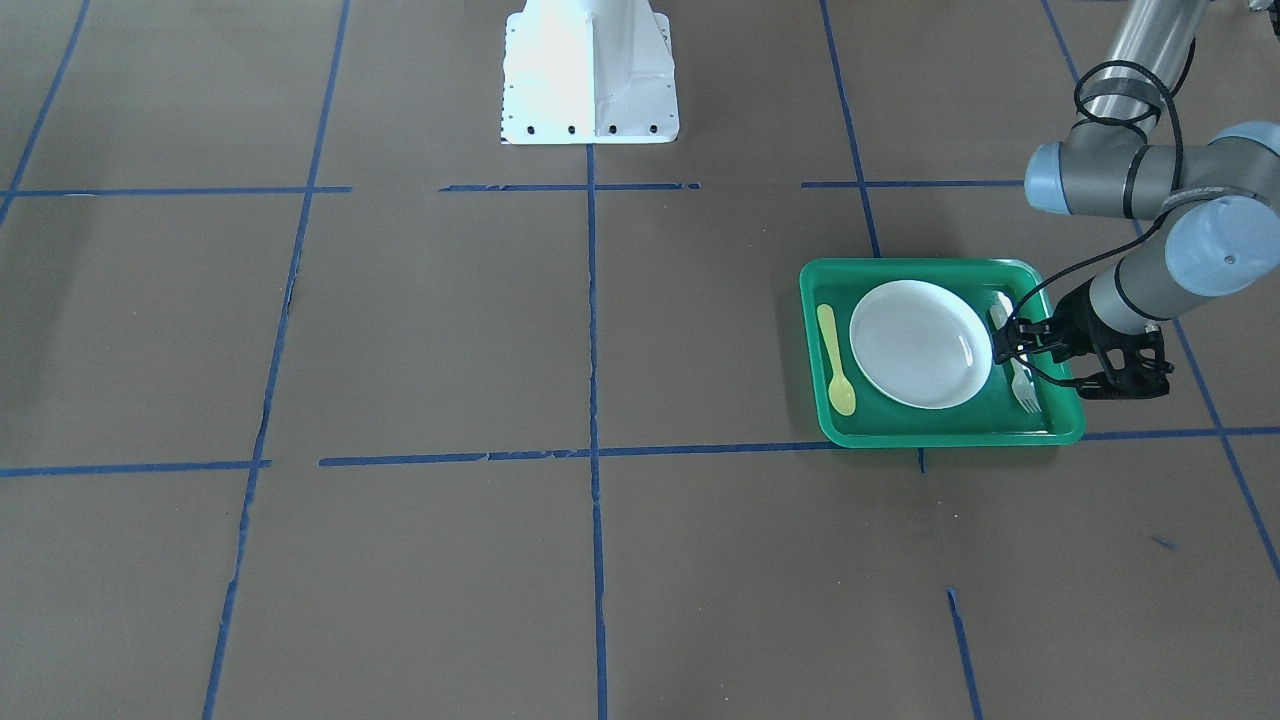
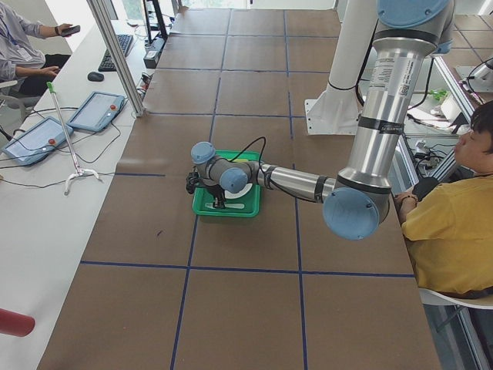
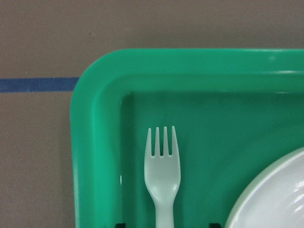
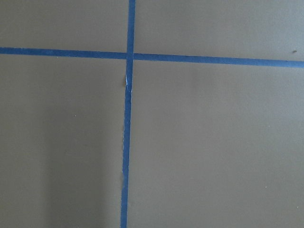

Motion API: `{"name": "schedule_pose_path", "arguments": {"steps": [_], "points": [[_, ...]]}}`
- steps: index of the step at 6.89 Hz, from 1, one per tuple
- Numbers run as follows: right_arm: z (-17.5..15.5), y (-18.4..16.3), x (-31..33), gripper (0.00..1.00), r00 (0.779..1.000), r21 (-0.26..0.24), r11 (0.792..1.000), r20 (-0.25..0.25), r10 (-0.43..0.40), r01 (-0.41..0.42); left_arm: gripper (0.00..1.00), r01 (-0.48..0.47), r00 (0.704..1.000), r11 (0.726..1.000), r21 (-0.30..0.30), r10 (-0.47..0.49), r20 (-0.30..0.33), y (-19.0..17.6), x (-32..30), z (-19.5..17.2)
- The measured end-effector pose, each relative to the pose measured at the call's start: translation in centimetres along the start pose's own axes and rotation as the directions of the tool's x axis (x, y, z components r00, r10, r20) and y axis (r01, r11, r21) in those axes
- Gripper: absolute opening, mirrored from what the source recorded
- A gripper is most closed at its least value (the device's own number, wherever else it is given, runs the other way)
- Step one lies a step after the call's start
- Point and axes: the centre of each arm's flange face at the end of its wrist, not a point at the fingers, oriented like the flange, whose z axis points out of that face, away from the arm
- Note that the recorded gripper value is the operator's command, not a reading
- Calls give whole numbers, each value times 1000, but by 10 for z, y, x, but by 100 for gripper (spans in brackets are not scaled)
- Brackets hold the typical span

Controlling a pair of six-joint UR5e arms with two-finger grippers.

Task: Place fork
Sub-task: 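Open the left gripper and withdraw it away from the tray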

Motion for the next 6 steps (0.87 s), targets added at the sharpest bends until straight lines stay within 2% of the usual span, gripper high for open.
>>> {"name": "schedule_pose_path", "arguments": {"steps": [3, 5, 6], "points": [[0, 0, 0, 100, 1000, 0, 1000, 0, -1, 1, 87, -81, 997, 990, 114, 81, 8, -8, -61, -71], [0, 0, 0, 100, 1000, 0, 1000, 0, 0, 0, 88, -163, 986, 972, 169, 156, 53, 14, -150, -115], [0, 0, 0, 100, 1000, 0, 1000, 0, 0, 0, 88, -171, 984, 967, 187, 159, 76, 24, -192, -135]]}}
